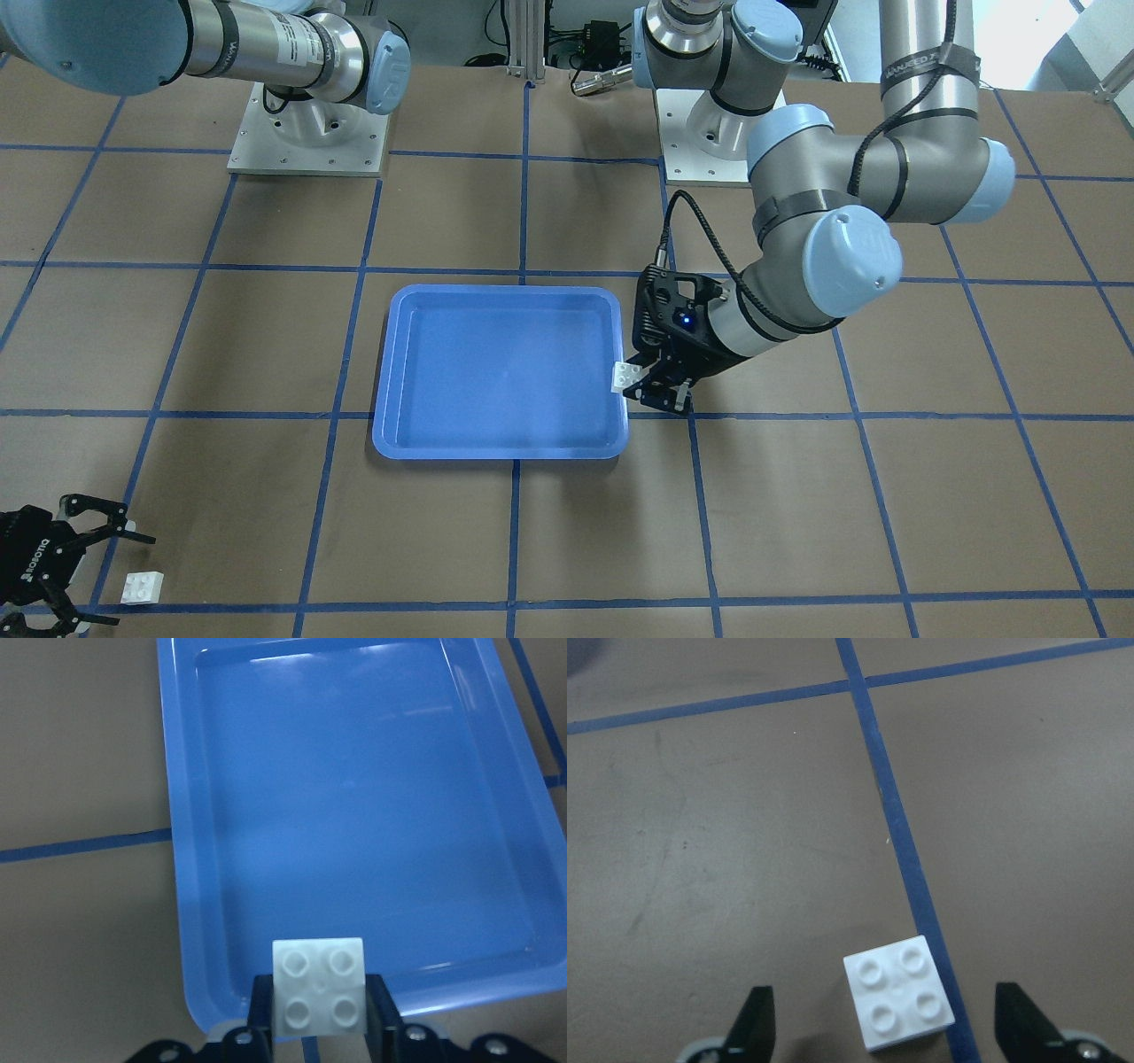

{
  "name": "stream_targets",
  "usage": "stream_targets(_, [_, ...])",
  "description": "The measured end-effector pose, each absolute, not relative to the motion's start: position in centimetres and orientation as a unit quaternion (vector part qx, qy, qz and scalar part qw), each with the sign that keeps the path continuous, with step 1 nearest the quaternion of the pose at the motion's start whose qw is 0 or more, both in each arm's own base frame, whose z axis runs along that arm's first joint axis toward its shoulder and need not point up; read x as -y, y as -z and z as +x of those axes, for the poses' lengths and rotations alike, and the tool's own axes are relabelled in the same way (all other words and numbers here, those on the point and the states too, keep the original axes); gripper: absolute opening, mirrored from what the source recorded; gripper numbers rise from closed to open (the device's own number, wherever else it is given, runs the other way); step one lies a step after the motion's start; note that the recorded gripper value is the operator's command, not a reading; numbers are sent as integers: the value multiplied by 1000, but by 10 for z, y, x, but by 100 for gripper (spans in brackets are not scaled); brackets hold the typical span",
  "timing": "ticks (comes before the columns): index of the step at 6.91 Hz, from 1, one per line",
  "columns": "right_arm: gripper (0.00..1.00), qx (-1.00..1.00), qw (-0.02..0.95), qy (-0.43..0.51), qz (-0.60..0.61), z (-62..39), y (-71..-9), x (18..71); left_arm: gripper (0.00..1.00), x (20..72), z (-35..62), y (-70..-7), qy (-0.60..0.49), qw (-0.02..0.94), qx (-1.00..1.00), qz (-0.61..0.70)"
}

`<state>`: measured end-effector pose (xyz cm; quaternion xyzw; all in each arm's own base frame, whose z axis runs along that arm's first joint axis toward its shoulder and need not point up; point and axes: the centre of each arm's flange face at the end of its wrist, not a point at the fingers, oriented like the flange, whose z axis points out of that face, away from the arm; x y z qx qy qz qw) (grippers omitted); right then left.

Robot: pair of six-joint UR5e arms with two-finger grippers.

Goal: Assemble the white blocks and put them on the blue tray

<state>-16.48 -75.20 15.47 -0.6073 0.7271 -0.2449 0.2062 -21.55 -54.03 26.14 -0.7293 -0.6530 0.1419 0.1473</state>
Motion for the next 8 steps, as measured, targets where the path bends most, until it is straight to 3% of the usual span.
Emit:
stream_targets(1, [78,-728,206,245,-607,-166,-153,753,0,525,-228,-242,-151,142,662,-720])
stream_targets(3, [35,-732,205,241,-603,-169,-150,757,0,507,-242,-217,-160,144,676,-705])
stream_targets(5, [25,-744,203,229,-594,-169,-153,759,0,499,-253,-212,-168,159,670,-706])
stream_targets(6, [2,-747,201,223,-593,-164,-155,761,0,495,-260,-210,-167,163,664,-710])
stream_targets(8, [0,-752,191,203,-598,-163,-159,762,0,484,-269,-200,-160,170,648,-725])
